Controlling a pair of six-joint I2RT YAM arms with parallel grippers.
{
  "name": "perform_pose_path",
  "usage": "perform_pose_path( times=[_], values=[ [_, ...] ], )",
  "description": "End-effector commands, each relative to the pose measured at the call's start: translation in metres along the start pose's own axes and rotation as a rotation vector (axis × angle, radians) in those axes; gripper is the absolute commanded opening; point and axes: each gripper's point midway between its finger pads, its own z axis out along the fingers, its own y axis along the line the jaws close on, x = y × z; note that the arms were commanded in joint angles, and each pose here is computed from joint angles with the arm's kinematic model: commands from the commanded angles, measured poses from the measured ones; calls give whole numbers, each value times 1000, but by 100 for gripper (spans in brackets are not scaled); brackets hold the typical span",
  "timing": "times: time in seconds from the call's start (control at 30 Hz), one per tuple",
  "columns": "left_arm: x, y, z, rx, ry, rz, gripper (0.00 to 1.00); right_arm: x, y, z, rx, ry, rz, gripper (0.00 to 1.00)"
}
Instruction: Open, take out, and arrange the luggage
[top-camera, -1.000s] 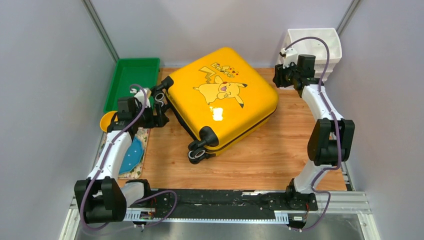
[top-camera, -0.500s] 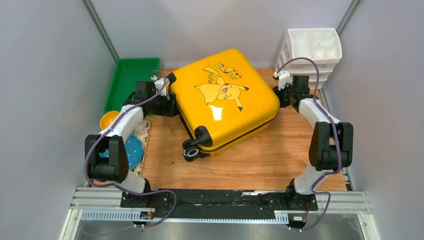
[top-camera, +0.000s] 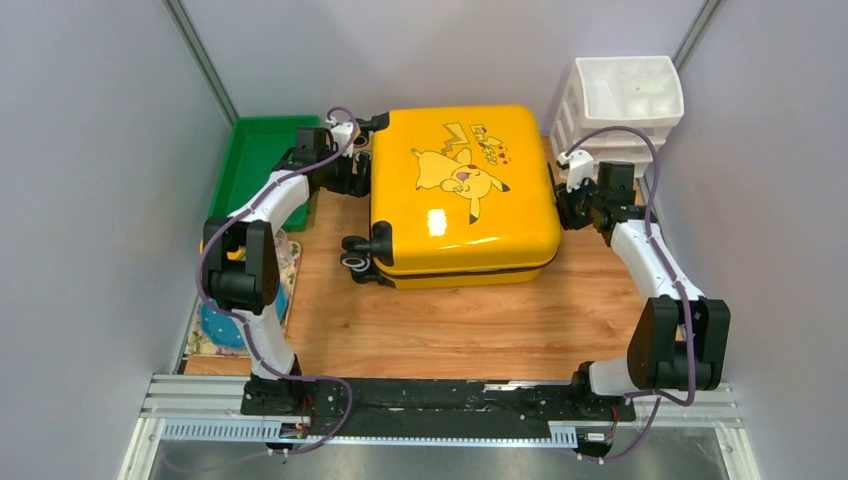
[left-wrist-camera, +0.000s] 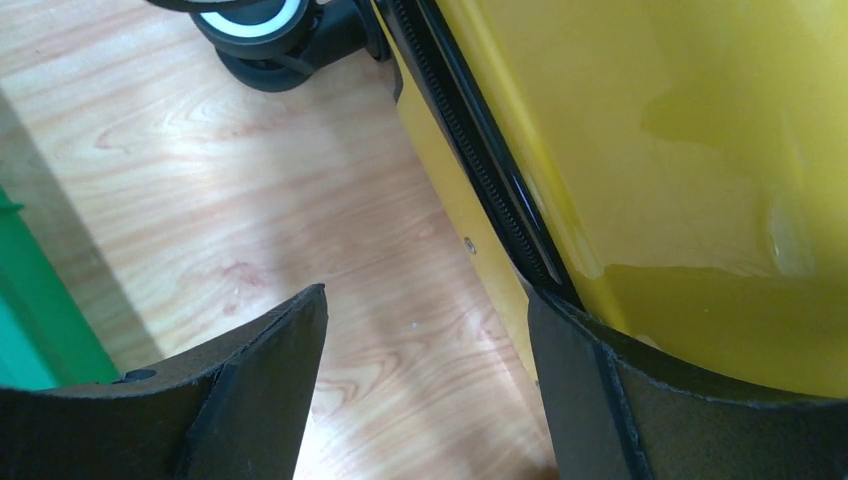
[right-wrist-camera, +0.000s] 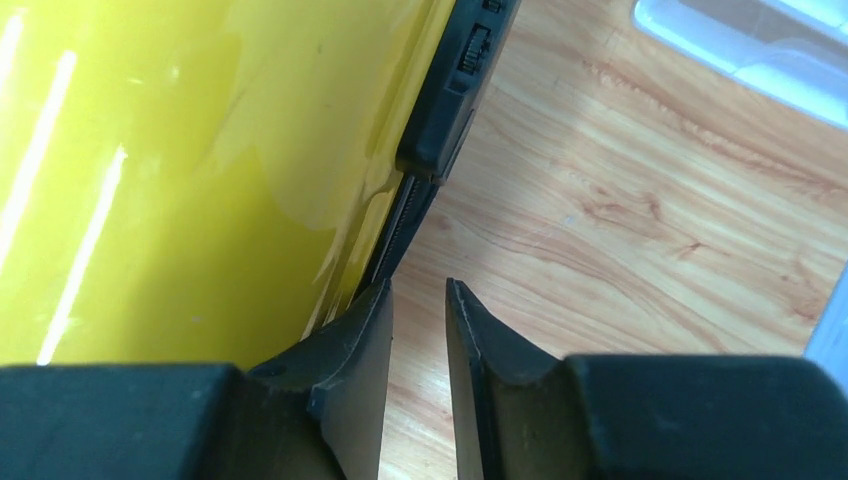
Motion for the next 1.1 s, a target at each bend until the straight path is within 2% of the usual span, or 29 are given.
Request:
perform_pose_path(
  times=[0.0, 0.07, 0.17, 0.23, 0.37, 0.4, 0.47, 0.5, 0.53, 0.57, 0.6, 0.63, 0.67, 0.7, 0.73, 0.8, 0.83, 0.93, 1.07],
  values=[
    [-48, -37, 9, 144, -143, 78, 83, 0, 30, 8, -111, 26, 76, 31],
    [-53, -36, 8, 159, -152, 108, 84, -10, 23, 3, -82, 11, 76, 32],
    [-64, -25, -1, 152, -171, 73, 84, -21, 11, -19, -45, -14, 79, 38],
    [-78, -20, -19, 149, -212, 27, 87, -33, 6, -40, -33, -44, 56, 47],
    [-105, -1, -84, 185, -315, 33, 96, -48, -17, -94, 11, -75, 69, 63],
    [-113, -2, -107, 192, -347, 79, 96, -59, -20, -108, 21, -105, 58, 69],
    [-110, -11, -148, 217, -336, 148, 96, -60, -14, -133, 10, -113, 47, 73],
    [-106, -14, -158, 206, -329, 258, 96, -64, -10, -143, 7, -124, 34, 76],
    [-82, -24, -168, 234, -256, 262, 96, -63, -1, -149, -20, -130, 28, 77],
    [-76, -41, -190, 253, -264, 324, 96, -62, 8, -156, -40, -137, 28, 78],
    [-55, -47, -191, 282, -232, 379, 97, -64, 19, -167, -50, -174, 15, 80],
    [-30, -61, -199, 337, -180, 364, 97, -61, 34, -170, -107, -200, 23, 83],
    [-21, -76, -215, 369, -192, 394, 97, -63, 44, -174, -130, -233, 28, 87],
    [1, -82, -214, 403, -167, 413, 98, -67, 58, -190, -138, -296, 47, 93],
    [18, -91, -219, 434, -140, 401, 98, -57, 69, -184, -178, -303, 95, 98],
    [39, -105, -228, 479, -146, 461, 98, -68, 77, -195, -179, -412, 42, 100],
    [49, -110, -231, 502, -122, 450, 98, -67, 93, -203, -233, -455, -12, 99],
    [69, -119, -237, 546, -73, 484, 98, -52, 115, -200, -333, -393, -26, 93],
    [83, -118, -225, 542, -25, 547, 98, -14, 128, -181, -397, -186, 51, 89]
  ],
)
